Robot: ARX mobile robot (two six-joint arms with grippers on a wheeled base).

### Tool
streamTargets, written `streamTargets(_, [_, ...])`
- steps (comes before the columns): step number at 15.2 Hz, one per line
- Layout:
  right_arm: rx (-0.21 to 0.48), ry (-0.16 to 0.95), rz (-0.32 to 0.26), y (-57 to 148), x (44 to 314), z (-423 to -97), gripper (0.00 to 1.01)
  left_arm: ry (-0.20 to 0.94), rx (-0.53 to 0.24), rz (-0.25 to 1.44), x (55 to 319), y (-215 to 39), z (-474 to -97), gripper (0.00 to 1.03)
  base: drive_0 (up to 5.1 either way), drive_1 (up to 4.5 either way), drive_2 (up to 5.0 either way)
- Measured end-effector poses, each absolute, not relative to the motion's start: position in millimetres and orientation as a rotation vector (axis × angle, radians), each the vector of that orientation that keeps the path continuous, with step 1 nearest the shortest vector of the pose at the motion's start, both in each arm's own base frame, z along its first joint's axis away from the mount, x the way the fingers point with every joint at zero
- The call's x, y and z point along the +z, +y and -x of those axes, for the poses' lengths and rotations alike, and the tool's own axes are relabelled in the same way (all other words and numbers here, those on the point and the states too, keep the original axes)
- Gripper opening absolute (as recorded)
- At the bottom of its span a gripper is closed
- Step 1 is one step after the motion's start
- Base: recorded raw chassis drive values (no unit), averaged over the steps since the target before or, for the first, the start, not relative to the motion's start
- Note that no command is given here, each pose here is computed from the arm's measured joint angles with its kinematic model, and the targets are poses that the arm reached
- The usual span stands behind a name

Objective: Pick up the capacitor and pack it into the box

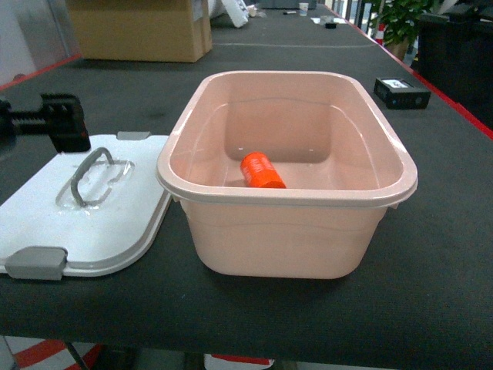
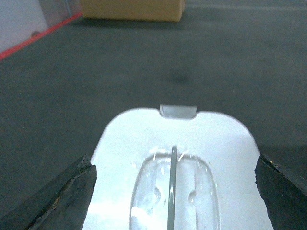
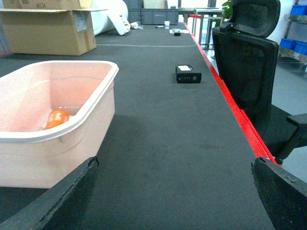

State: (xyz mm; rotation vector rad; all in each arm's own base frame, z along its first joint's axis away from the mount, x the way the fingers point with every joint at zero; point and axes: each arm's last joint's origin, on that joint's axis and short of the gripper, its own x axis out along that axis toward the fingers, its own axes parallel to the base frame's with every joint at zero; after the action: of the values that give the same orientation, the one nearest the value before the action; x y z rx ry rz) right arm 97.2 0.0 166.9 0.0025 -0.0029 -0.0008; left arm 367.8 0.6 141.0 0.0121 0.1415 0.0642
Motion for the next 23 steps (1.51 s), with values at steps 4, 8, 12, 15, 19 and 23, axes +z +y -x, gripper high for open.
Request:
streamTargets(4, [-0.001, -0.003, -0.002, 0.0, 166.9, -97.2, 0.98, 0.264, 0.037, -0.008, 70.6, 7.6, -409.5, 0.94, 0.0, 0.0, 0.0])
streamTargets(8, [-0.001, -0.003, -0.002, 0.0, 166.9, -97.2, 0.98, 0.271, 0.029, -0.014, 66.5, 10.2, -411.1, 0.24, 0.0, 0.0, 0.0])
streamTargets(12, [0.0, -0.004, -0.002, 0.0, 167.0, -97.2, 0.98, 0.268, 0.032, -0.022, 66.9, 13.2, -411.2, 0.02, 0.0, 0.0, 0.0])
streamTargets(15, [0.0, -0.003, -0.002, 0.0, 166.9, -97.2, 0.98, 0.27, 0.047, 0.003, 80.1, 13.8, -406.4, 0.02, 0.0, 0.0, 0.0])
streamTargets(19, [0.0, -0.003, -0.002, 0.0, 166.9, -97.2, 0.98, 0.159, 0.076, 0.042, 155.7, 16.9, -397.4, 0.02, 0.0, 0.0, 0.0])
streamTargets(23, [0.0, -0.003, -0.002, 0.0, 166.9, -97.2, 0.98, -0.009, 0.07, 0.074, 263.8, -6.4, -355.5, 0.02, 0.0, 0.0, 0.0])
